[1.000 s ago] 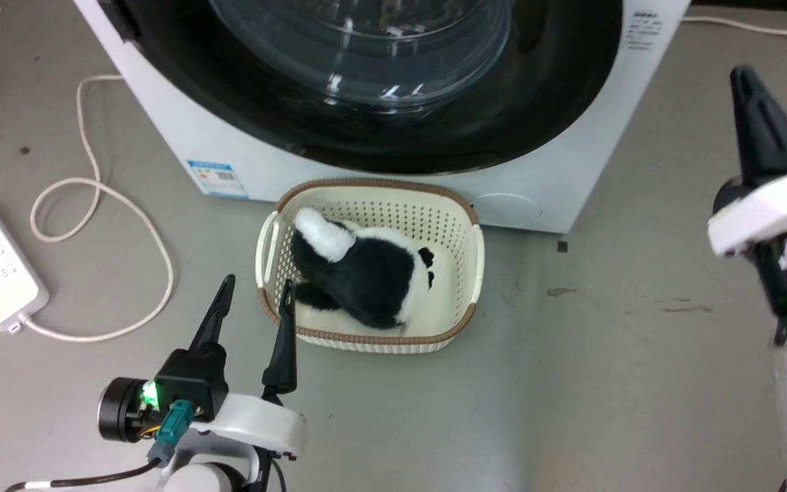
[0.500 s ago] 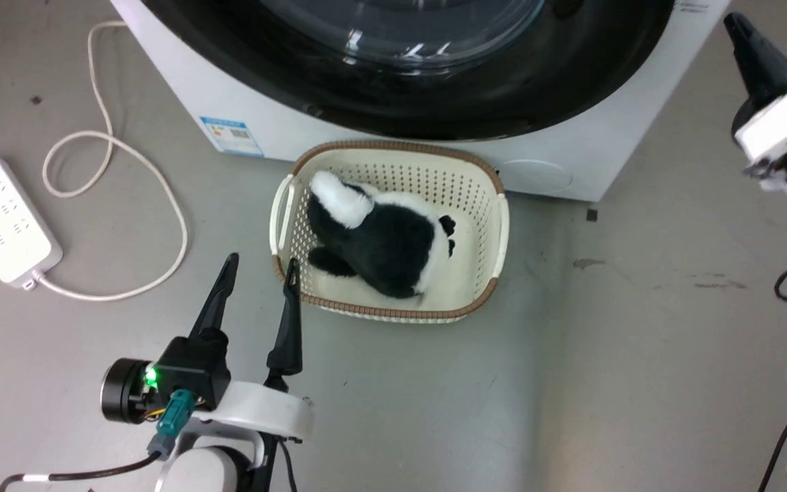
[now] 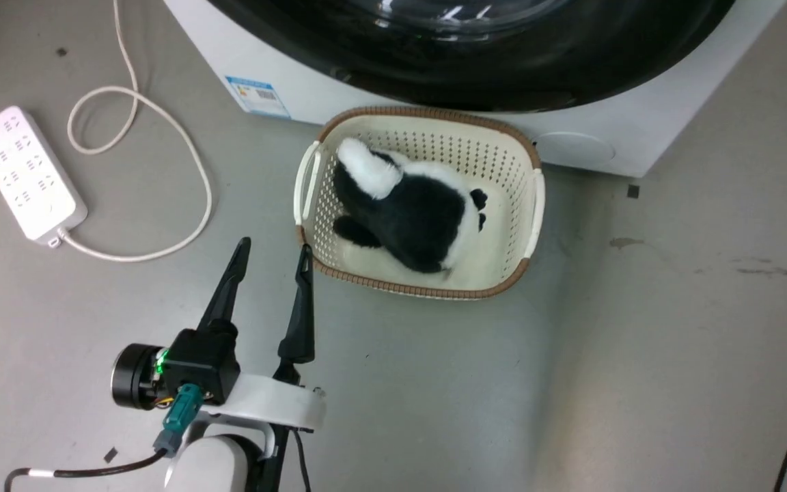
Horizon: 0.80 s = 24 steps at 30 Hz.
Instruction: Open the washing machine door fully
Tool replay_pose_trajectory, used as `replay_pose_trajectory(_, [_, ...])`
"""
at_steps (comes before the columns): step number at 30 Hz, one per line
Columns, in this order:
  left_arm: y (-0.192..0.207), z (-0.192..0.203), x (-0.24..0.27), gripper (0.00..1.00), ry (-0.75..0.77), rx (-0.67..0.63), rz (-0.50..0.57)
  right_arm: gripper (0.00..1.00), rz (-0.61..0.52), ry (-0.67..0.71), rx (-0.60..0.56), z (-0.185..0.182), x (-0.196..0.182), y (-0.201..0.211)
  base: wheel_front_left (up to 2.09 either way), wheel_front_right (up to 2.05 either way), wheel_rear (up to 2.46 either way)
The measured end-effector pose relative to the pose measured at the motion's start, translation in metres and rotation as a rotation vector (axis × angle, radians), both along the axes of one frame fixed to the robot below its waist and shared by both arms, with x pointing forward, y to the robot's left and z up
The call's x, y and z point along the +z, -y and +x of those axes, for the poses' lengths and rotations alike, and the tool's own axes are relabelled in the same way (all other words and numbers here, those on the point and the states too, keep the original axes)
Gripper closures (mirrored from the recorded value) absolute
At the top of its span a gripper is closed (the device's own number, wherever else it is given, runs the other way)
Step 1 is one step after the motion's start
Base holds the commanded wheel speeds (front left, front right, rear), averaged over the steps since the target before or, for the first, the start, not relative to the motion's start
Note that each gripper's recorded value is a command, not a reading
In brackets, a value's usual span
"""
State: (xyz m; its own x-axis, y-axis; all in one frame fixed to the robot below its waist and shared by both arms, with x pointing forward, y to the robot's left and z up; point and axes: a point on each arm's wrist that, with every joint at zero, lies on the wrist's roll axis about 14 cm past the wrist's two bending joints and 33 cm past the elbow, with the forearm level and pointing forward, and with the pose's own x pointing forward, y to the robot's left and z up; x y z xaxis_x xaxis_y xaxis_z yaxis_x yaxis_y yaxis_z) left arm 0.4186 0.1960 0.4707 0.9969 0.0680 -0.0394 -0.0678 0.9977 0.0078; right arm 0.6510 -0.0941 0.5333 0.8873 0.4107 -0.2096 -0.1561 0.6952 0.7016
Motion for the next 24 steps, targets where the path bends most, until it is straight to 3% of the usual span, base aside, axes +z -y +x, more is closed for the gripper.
replay_pose_trajectory(14, [-0.006, 0.008, -0.01, 0.0, -0.002, 0.023, 0.007, 1.0, 0.15, -0.146, 0.093, 0.035, -0.008, -0.019, 0.0, 0.0, 0.0])
replay_pose_trajectory(24, [-0.004, 0.01, 0.002, 0.0, 0.043, 0.017, 0.008, 1.0, 0.225, -0.242, 0.188, 0.015, -0.012, -0.028, 0.0, 0.0, 0.0])
